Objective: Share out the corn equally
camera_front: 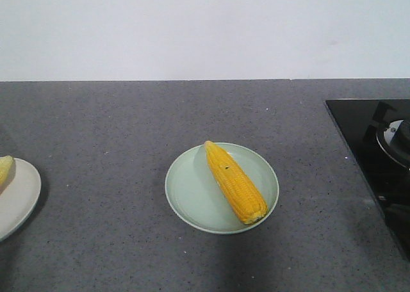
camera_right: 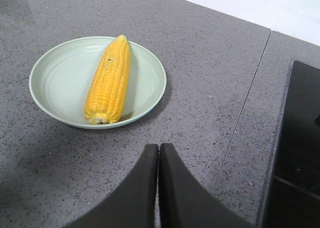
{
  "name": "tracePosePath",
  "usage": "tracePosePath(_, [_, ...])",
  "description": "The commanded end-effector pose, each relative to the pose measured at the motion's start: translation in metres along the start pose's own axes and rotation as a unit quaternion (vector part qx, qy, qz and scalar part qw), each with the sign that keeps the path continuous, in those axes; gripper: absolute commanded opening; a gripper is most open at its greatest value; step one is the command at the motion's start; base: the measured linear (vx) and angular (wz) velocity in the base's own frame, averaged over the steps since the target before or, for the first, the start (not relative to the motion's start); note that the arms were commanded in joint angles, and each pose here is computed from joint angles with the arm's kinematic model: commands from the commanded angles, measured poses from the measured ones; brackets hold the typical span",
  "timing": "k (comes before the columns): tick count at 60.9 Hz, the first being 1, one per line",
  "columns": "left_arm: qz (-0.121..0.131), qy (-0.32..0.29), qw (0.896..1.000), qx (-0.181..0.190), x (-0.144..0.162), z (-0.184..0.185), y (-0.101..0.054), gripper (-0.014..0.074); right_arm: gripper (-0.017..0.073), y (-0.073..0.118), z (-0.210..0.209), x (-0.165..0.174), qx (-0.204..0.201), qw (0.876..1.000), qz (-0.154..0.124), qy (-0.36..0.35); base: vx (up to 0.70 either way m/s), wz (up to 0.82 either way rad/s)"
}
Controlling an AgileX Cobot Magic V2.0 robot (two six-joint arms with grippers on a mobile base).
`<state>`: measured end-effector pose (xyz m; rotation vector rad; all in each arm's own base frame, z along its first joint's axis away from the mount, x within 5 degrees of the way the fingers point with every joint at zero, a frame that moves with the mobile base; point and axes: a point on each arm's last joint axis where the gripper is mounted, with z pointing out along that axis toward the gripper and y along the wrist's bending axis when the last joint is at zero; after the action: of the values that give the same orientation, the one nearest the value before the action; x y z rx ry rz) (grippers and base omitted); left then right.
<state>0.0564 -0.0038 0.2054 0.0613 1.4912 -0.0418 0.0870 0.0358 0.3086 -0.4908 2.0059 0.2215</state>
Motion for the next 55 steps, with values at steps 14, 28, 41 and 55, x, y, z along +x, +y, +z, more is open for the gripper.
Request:
tracePosePath(14, [-0.006,-0.044,0.999,0.004,-0.007,-0.002,-0.001,-0.0007,-0.0004,-0.003,-0.004,-0.013,0.013,0.999,0.001,-0.041,0.0,0.0])
tracePosePath(28, [-0.006,-0.044,0.999,0.004,-0.007,-0.002,-0.001,-0.0007,-0.0004,-0.003,-0.004,-0.012,0.014,0.999,0.001,-0.042,0.0,0.0])
tracePosePath(41, [-0.006,-0.044,0.999,0.004,-0.007,-0.002,-0.001,-0.0007,-0.0004,-0.003,0.0,0.022,0.05,0.995,-0.015,-0.085,0.0,0.0])
tracePosePath(55, [-0.006,-0.044,0.999,0.004,-0.007,-0.002,-0.001,-0.0007,-0.0004,-0.003,0.008,0.077,0.095,0.987,-0.036,-0.128,0.0,0.0])
